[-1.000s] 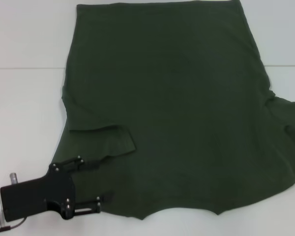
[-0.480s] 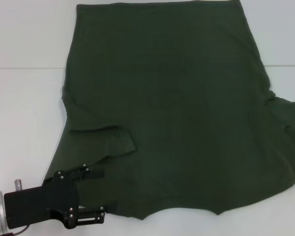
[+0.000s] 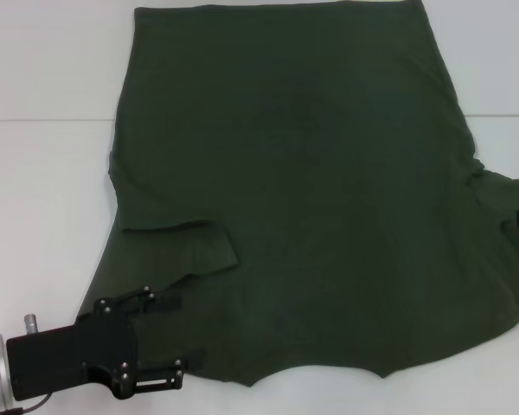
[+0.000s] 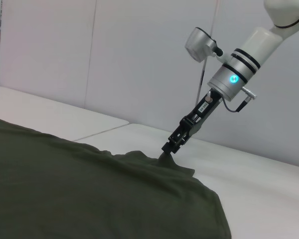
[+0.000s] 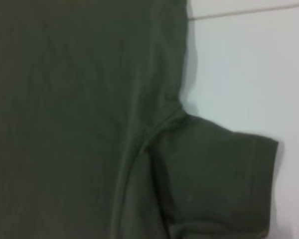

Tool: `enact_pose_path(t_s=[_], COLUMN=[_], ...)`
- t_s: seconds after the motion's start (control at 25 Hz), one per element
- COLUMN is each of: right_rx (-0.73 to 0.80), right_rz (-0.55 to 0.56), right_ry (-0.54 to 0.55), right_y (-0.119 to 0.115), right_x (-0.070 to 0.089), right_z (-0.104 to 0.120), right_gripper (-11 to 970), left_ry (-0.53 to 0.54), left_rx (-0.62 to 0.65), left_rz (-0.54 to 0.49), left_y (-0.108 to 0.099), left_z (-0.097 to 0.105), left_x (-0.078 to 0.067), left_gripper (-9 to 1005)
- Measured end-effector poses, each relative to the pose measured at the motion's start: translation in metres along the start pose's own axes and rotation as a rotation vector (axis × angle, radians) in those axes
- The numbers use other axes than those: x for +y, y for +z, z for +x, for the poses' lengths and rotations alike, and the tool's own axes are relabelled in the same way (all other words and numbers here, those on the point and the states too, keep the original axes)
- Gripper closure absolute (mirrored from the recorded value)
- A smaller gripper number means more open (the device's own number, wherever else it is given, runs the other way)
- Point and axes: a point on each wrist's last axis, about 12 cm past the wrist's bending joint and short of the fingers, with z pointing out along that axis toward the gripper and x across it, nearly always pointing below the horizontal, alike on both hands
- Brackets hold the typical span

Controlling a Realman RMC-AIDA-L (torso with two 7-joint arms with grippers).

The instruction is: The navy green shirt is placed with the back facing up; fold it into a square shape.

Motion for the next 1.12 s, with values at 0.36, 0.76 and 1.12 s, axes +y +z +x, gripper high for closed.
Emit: enact_pose_path(t_s=[0.36, 0.76, 1.12], right_rx=[-0.018, -0.037, -0.052], right_rz=[0.022, 0.032, 0.016], right_ry=[-0.014, -0.032, -0.036], right_y=[0.001, 0.012, 0.017], right_x=[-0.008, -0.007, -0.002], right_z=[0.002, 0.004, 0.002], right_gripper=[221, 243, 262], left_ry=[0.007, 0.006, 0.006], left_rx=[-0.002, -0.004, 0.0], left_rz=[-0.001, 0.002, -0.005], left_y=[0.002, 0.003, 0.003], left_z=[0.0, 0.0, 0.0], left_x=[0.001, 0.001, 0.001], left_gripper=[129, 128, 128])
